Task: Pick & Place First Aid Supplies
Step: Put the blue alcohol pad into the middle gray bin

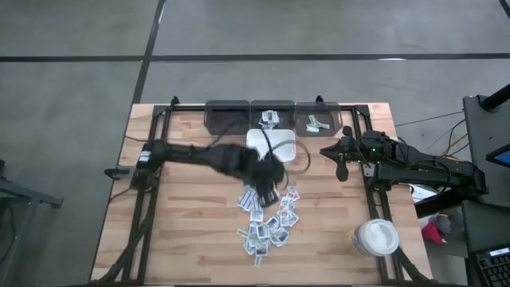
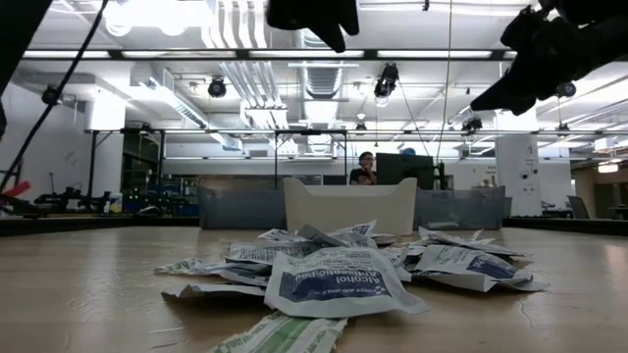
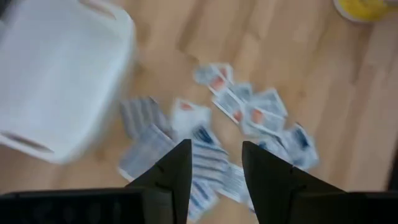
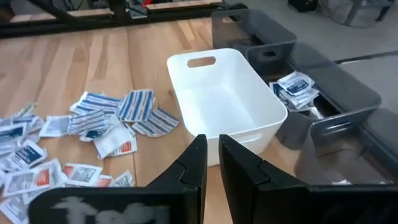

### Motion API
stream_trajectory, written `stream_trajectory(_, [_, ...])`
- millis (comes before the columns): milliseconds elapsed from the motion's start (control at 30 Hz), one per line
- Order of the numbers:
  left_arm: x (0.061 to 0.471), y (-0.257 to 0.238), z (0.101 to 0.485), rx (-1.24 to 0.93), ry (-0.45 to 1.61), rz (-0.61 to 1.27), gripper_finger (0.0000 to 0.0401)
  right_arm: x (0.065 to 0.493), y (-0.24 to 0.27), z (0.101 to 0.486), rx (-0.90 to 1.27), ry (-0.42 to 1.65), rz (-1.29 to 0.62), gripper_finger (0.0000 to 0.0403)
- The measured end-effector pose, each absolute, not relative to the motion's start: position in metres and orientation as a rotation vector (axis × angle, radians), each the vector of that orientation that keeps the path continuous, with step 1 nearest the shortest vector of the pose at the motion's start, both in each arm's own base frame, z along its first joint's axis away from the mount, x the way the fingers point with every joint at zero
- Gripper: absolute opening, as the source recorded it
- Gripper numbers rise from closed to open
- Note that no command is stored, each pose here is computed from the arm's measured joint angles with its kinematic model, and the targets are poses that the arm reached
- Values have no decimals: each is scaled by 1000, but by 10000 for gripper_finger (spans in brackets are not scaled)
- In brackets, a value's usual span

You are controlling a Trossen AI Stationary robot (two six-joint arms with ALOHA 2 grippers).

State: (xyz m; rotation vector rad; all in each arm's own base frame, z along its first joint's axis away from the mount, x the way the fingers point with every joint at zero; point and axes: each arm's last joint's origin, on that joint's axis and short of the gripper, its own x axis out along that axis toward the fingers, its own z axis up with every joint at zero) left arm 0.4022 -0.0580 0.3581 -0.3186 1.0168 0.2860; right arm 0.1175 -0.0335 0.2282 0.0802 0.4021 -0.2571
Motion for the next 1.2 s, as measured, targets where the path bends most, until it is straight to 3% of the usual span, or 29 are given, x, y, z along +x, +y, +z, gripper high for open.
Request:
stream_trajectory(300, [398, -111, 309, -408, 1086, 333, 135, 121, -29, 238, 27, 299, -67, 38])
stream_trajectory(633, [394, -129, 254, -480, 1137, 352, 135, 117, -28, 241, 70, 264, -84, 38])
stream_trajectory(933, [398, -133, 243, -533, 1103, 320, 135, 92, -22, 245, 136, 209, -117, 38])
stream_trajectory(1200, [403, -134, 245, -448, 1046, 251, 135, 70, -15, 248, 136, 120, -114, 38])
